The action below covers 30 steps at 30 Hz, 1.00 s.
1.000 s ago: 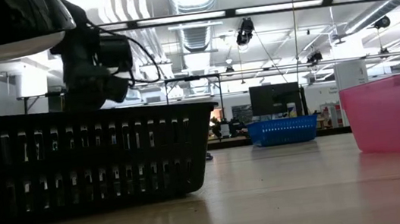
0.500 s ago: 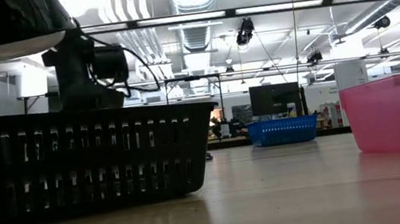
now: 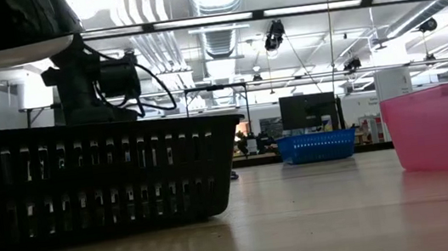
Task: Pick and place items into bin
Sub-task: Put the black charger cable into the pink bin
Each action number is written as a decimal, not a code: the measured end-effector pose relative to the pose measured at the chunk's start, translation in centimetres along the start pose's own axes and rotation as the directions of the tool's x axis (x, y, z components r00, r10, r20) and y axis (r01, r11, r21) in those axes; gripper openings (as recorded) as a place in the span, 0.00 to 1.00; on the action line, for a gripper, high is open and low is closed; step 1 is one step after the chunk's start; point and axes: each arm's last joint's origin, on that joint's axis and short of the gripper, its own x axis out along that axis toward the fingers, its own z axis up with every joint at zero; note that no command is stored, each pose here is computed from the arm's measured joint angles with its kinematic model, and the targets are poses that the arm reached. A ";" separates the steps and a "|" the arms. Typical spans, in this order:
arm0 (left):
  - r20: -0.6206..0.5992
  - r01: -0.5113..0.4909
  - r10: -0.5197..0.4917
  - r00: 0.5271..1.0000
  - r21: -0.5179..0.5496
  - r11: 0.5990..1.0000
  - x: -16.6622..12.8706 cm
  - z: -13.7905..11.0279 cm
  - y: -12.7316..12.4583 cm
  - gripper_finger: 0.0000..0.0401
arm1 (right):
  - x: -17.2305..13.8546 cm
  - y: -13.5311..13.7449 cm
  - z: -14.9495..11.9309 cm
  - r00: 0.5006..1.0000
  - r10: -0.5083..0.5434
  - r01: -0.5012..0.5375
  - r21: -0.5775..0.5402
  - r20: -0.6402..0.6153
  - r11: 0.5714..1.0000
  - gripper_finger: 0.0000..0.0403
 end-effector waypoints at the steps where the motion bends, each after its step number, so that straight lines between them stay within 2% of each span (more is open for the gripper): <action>1: -0.006 -0.001 0.001 1.000 -0.002 1.000 0.1 0.0 0.0 0.47 | 0.0 0.0 0.0 1.000 0.000 0.000 0.000 -0.001 1.000 0.15; 6: -0.044 -0.014 0.014 0.999 -0.010 1.000 1.0 0.0 0.2 0.46 | 0.0 0.0 0.0 1.000 0.000 0.000 0.002 0.000 1.000 0.15; 9: -0.072 -0.024 0.023 0.997 -0.017 1.000 1.6 -0.1 0.4 0.42 | 0.0 0.0 0.0 1.000 0.000 0.000 0.002 0.001 1.000 0.15; 22: -0.084 -0.032 0.030 0.996 -0.023 0.999 1.9 -0.1 0.6 0.04 | 0.0 0.0 0.1 1.000 0.000 0.000 0.001 0.002 1.000 0.14; 30: -0.076 0.005 -0.009 0.997 -0.047 0.999 1.6 0.3 0.3 0.03 | 0.0 0.0 0.1 1.000 0.000 0.000 -0.002 0.003 1.000 0.14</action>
